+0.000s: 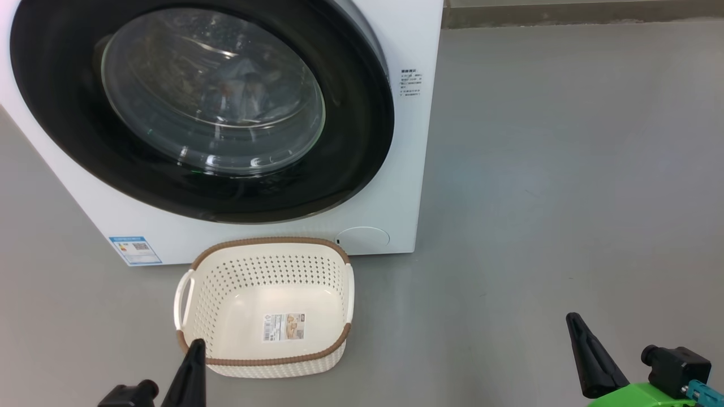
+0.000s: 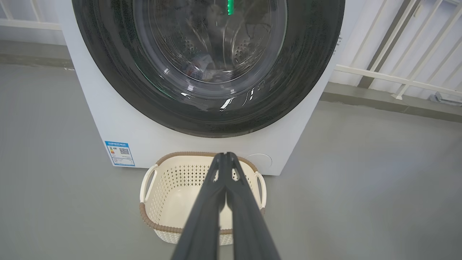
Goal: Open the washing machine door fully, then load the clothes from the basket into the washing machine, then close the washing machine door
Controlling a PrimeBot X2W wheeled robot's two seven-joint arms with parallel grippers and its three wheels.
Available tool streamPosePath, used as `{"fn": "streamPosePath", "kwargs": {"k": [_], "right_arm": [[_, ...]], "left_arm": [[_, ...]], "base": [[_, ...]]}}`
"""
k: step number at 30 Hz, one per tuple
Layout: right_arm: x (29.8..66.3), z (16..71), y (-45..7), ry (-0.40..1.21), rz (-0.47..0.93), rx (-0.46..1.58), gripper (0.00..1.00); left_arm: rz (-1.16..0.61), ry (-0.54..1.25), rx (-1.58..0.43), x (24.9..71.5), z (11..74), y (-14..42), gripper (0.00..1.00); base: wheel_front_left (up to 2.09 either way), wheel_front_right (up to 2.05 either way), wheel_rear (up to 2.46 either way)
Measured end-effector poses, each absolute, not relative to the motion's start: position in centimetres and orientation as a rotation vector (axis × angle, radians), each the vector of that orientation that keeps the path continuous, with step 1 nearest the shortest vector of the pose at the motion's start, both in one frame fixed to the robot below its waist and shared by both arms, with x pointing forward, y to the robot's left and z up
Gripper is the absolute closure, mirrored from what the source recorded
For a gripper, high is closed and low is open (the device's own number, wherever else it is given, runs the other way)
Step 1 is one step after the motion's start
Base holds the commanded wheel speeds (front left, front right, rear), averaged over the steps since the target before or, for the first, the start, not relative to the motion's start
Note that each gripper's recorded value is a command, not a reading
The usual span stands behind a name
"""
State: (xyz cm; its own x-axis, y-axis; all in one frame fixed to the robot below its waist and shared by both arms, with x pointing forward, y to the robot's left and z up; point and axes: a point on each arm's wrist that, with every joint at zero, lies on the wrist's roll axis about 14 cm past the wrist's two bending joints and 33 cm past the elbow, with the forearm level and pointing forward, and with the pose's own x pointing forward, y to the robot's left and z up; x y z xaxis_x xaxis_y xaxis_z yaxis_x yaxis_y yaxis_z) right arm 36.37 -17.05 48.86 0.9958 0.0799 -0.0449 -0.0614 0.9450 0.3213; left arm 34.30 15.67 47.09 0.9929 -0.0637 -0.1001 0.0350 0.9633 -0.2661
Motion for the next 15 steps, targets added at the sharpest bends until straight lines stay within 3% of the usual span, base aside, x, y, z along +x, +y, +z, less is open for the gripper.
{"fn": "streamPosePath", "kwargs": {"k": [15], "right_arm": [[36.38,48.42,-17.82,0.075,0.032,0.509,1.0]], "left_arm": [[-0.022,0.135,-0.456,34.83,46.86,16.23,1.0]], "base": [[0.0,0.0,0.0]]}}
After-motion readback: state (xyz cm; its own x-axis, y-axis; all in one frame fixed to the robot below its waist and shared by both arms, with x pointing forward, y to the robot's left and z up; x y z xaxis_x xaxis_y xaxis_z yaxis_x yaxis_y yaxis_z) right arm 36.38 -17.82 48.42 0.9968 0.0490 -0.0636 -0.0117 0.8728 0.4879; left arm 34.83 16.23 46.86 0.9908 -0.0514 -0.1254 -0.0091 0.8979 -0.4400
